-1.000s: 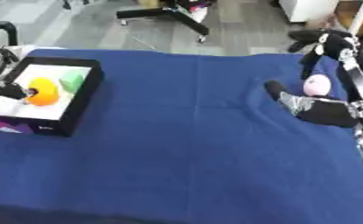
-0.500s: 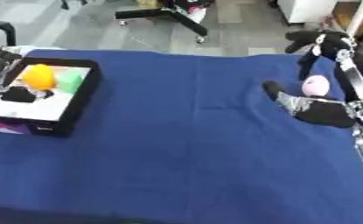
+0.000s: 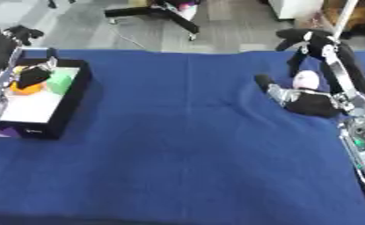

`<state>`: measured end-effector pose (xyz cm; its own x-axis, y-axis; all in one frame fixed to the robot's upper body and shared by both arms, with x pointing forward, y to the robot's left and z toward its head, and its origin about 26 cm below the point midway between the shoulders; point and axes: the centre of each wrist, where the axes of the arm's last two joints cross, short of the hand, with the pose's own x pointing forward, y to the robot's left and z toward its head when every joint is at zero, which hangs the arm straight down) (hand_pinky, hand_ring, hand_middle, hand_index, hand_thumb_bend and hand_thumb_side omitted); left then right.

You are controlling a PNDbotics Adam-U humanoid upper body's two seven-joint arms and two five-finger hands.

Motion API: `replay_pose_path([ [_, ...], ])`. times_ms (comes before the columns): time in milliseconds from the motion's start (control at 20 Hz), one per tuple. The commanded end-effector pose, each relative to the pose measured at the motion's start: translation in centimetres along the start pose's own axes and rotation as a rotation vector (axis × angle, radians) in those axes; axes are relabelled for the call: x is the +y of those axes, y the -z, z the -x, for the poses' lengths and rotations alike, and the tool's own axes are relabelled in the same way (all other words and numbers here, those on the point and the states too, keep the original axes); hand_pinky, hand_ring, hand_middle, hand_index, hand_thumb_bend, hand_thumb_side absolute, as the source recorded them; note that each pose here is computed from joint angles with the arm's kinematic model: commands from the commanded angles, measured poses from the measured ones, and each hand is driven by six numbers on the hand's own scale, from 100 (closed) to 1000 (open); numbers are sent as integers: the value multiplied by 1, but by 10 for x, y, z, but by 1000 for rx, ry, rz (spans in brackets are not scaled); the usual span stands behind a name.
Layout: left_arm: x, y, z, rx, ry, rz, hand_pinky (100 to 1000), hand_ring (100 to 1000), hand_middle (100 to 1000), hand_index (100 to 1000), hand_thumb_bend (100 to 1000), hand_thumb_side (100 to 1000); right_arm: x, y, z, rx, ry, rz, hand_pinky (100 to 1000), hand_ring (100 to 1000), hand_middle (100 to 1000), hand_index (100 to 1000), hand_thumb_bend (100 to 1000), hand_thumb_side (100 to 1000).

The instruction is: Pick up the objects with one hand, pass them to the other hand, and then place them into the box on the other side of the table.

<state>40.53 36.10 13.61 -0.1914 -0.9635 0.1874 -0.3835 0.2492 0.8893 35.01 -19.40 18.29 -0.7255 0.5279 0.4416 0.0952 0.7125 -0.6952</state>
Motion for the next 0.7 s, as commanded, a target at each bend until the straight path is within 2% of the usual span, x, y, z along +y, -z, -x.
replay_pose_path([
  [50, -5, 1, -35, -126, -115, -79, 772, 649, 688, 808, 100, 707, -13, 6, 15, 53, -43, 5, 541, 350, 622, 799, 458, 404],
  [150, -21, -8, -59, -187, -206, -92, 772, 643, 686, 806, 100, 757, -18, 10, 25, 97, -62, 7, 538, 345, 630, 798, 462, 397],
  [300, -43, -26, -95, -270, -356, -89, 772, 637, 682, 804, 100, 771, -26, 16, 41, 180, -82, 12, 534, 334, 638, 797, 471, 386],
  [400, -52, -37, -119, -322, -458, -79, 771, 633, 678, 802, 100, 774, -33, 20, 51, 240, -97, 9, 532, 328, 641, 796, 474, 377],
  [550, -56, -49, -150, -397, -596, -70, 772, 632, 678, 800, 100, 773, -43, 26, 65, 327, -126, 7, 532, 325, 596, 797, 477, 367],
  [700, -51, -56, -171, -471, -692, -67, 772, 632, 679, 801, 101, 770, -48, 33, 75, 408, -158, 2, 533, 324, 583, 797, 478, 363],
])
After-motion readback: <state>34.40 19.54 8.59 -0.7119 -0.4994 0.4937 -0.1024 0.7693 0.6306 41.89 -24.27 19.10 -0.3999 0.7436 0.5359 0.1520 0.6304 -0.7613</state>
